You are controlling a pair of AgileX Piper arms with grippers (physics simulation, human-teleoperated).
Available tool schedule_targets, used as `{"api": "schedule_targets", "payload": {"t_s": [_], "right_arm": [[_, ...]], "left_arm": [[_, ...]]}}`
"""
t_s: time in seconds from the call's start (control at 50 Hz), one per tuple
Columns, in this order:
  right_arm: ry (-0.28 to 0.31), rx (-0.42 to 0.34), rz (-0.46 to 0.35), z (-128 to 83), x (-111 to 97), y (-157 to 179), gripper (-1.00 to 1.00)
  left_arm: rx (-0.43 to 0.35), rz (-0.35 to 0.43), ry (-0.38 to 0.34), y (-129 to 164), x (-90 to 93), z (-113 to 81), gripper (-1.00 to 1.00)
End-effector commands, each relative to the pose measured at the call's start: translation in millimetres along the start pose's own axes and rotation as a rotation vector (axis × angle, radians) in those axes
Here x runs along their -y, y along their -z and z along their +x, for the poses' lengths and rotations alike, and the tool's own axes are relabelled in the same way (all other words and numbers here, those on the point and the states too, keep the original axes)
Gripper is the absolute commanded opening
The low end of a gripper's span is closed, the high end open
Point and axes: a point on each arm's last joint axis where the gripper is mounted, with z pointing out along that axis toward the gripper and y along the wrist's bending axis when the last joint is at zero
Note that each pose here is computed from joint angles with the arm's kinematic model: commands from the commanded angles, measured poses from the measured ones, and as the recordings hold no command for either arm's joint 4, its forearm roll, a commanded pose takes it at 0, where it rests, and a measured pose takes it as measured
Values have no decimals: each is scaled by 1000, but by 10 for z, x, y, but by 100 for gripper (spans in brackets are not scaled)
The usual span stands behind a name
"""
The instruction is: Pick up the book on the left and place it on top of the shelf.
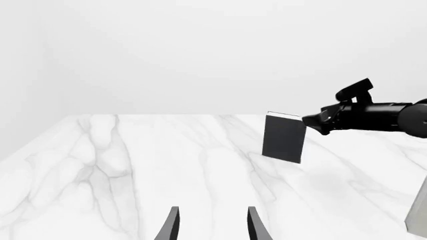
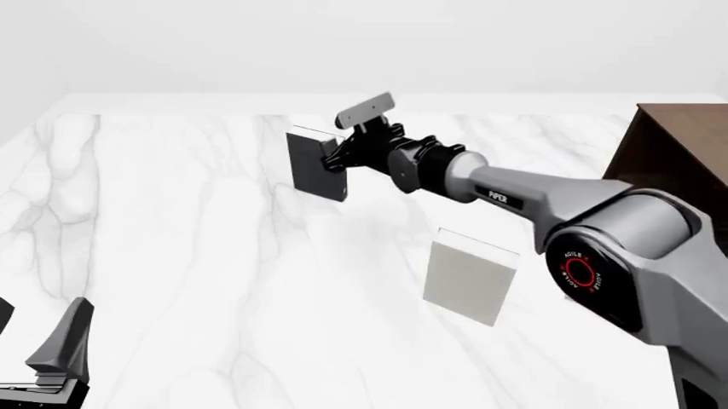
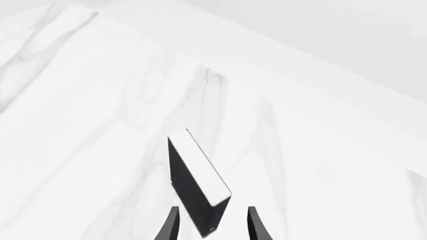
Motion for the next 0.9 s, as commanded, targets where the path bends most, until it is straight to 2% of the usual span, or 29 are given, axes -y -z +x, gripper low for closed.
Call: {"api": "schedule_targets", "payload": {"t_s": [0.02,0.9], "right_arm": [[-2,-13,-2,76,-12,-90,100],[6,-44,2,258,16,-398,100]], "left_arm": [[0,0,0,0,0,0,100],[0,0,0,0,0,0,100]]}}
